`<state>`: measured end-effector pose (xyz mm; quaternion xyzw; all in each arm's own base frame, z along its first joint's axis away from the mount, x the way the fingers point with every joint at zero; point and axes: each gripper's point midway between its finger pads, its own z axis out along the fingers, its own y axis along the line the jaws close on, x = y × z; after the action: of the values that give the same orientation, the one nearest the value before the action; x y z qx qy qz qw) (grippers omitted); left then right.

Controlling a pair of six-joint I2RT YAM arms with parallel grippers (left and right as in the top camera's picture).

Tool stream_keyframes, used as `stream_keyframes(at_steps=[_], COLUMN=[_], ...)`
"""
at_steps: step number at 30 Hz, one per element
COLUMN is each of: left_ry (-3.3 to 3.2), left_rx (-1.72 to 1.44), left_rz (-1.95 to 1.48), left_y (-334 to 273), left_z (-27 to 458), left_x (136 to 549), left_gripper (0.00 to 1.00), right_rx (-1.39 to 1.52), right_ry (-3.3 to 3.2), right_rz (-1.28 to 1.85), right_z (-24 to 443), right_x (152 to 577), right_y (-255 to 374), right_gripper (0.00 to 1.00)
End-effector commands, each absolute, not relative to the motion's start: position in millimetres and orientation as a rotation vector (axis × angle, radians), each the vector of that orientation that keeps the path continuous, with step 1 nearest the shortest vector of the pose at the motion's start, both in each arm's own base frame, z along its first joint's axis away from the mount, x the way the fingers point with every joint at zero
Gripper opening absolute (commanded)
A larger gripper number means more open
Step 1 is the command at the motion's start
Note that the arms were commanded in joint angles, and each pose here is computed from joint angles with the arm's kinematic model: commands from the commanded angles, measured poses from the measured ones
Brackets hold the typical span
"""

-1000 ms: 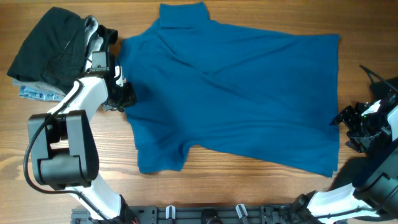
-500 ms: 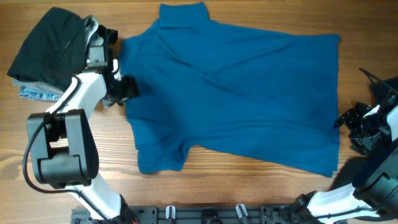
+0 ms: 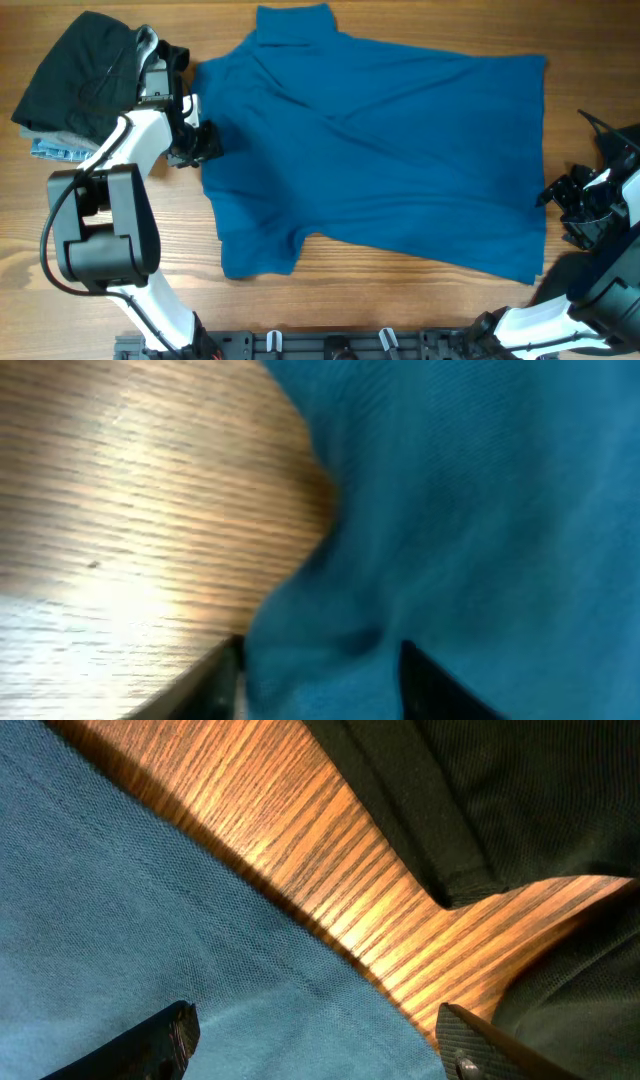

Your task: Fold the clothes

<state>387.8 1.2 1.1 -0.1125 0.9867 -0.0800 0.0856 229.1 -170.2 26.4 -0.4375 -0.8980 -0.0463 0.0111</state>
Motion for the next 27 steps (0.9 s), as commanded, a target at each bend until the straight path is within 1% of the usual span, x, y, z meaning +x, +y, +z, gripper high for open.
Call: stream_keyframes(at_steps=[1, 2, 3, 4, 6, 8, 10, 14, 15, 16, 18, 22, 24, 25, 26, 27], left_ry=[3.02, 3.018, 3.018, 3.013, 2.991, 2.943, 2.915, 2.907, 2.907, 2.907, 2.907, 2.908, 2.908, 2.908, 2.908, 2.908], left_rx=[-0.333, -0.335, -0.336, -0.339, -0.393, -0.519, -0.538, -0.547, -0.545, -0.545, -0.545, -0.544, -0.544, -0.544, -0.543, -0.543], left_rz=[-0.173, -0.173, -0.167, -0.167, -0.151, -0.09, -0.09, -0.091, -0.09, -0.095, -0.095, -0.096, -0.107, -0.107, -0.106, -0.106], left_y=[9.4, 9.9, 10.5, 10.9, 17.5, 35.0, 42.4, 45.2, 44.7, 44.3, 44.3, 44.0, 42.9, 42.9, 42.9, 42.9], left_z=[-18.7, -17.9, -17.9, -16.5, -10.7, 0.1, 7.3, 9.1, 9.1, 9.1, 9.1, 9.1, 9.2, 9.2, 9.2, 9.2], left_x=[372.0, 372.2, 372.3, 373.9, 380.2, 387.5, 393.1, 394.8, 395.0, 395.0, 395.0, 395.0, 395.1, 395.1, 395.0, 395.0], left_gripper=[0.31, 0.19, 0.1, 0.04, 0.04, 0.04, 0.04, 0.04, 0.04, 0.04, 0.04, 0.04, 0.04, 0.04, 0.04, 0.04], right_rx=[-1.37, -1.358, -1.345, -1.341, -1.346, -1.349, -1.349, -1.352, -1.34, -1.306, -1.207, -1.138, -1.121, -1.167, -1.184, -1.185], right_ry=[-2.799, -2.793, -2.78, -2.771, -2.775, -2.786, -2.801, -2.829, -2.833, -2.877, -2.95, -2.949, -2.947, -2.938, -2.94, -2.944], right_rz=[-0.133, -0.136, -0.142, -0.145, -0.131, -0.127, -0.122, -0.055, -0.059, -0.181, -0.407, -0.468, -0.416, -0.36, -0.357, -0.356], right_z=[27.7, 27.8, 28.0, 27.4, 24.6, 19.2, 13.9, 10.7, 10.5, 11.2, 14.3, 3.6, -1.6, -4.0, -4.0, -4.0], right_x=[226.6, 224.6, 221.1, 218.8, 218.4, 218.8, 219.4, 220.9, 220.7, 231.4, 247.1, 244.5, 240.9, 240.6, 242.5, 243.3], right_y=[-168.8, -167.2, -164.4, -162.6, -164.1, -164.2, -164.9, -174.1, -173.6, -164.2, -144.2, -123.6, -122.4, -128.1, -129.6, -130.1], right_gripper=[0.8, 0.81, 0.81, 0.81, 0.81, 0.81, 0.85, 0.85, 0.85, 0.73, 0.65, 0.66, 0.75, 0.77, 0.75, 0.69])
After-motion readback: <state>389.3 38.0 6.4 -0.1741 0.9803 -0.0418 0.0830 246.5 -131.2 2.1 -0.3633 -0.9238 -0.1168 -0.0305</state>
